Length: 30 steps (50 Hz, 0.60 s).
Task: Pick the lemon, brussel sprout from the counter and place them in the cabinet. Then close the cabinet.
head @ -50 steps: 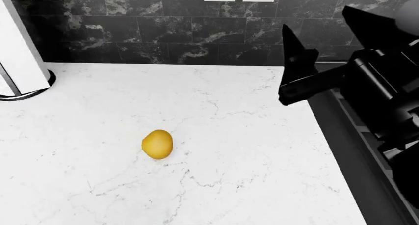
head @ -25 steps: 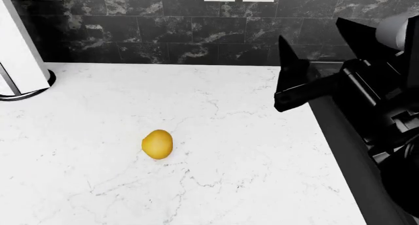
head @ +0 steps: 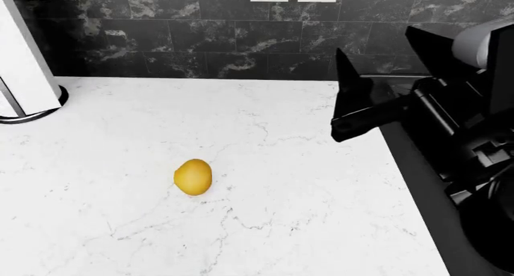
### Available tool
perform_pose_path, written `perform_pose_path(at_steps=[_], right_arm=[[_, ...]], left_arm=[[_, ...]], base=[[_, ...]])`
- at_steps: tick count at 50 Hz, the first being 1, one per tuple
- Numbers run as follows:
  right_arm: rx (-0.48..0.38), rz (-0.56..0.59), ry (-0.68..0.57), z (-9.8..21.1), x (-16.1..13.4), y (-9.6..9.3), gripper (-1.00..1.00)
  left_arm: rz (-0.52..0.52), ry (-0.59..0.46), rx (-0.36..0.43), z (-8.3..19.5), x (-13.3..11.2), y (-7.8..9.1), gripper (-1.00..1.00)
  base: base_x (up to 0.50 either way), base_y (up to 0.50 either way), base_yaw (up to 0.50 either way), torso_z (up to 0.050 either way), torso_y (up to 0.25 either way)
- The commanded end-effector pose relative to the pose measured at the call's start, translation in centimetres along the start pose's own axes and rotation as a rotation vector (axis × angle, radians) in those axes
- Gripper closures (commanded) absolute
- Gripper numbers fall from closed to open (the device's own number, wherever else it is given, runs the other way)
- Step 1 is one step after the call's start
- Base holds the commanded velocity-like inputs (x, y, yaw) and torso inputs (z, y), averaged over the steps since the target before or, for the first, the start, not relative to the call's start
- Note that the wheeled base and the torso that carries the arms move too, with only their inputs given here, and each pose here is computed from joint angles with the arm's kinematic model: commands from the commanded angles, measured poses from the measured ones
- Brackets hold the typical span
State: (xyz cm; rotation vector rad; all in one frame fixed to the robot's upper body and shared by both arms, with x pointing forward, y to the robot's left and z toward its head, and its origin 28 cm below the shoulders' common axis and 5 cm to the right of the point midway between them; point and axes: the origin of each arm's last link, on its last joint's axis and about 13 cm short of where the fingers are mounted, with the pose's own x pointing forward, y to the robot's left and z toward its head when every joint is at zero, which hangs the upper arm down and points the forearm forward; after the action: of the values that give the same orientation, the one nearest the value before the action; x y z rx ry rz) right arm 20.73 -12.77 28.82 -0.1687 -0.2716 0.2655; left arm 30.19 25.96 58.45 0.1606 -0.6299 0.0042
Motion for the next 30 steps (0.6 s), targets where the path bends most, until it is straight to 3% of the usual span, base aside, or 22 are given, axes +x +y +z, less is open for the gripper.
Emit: perform_pose_path(at_steps=[1,27,28,30], right_arm=[[0.003,0.007,-0.001,0.0,0.1,0.2,-1.0],[0.009,0.004,-0.001,-0.2,0.2,0.3,-1.0],[0.009,0.004,-0.002,-0.2,0.2,0.3,-1.0],[0.01,0.004,-0.002,-0.2,0.2,0.3,-1.0]], left_arm=[[-0.037,0.142,-0.049,-1.4,0.2,-1.3,1.0],[0.094,0.353,-0.181,-2.9,-0.7,-0.6,1.0],[0.095,0.355,-0.179,-2.8,-0.7,-0.6,-1.0],[0.095,0.358,-0.177,-2.8,-0.7,-0.7,-1.0]], base=[[0.0,0.0,0.0,0.0,0.0],[0.0,0.0,0.0,0.0,0.001],[0.0,0.0,0.0,0.0,0.0],[0.0,0.0,0.0,0.0,0.0]])
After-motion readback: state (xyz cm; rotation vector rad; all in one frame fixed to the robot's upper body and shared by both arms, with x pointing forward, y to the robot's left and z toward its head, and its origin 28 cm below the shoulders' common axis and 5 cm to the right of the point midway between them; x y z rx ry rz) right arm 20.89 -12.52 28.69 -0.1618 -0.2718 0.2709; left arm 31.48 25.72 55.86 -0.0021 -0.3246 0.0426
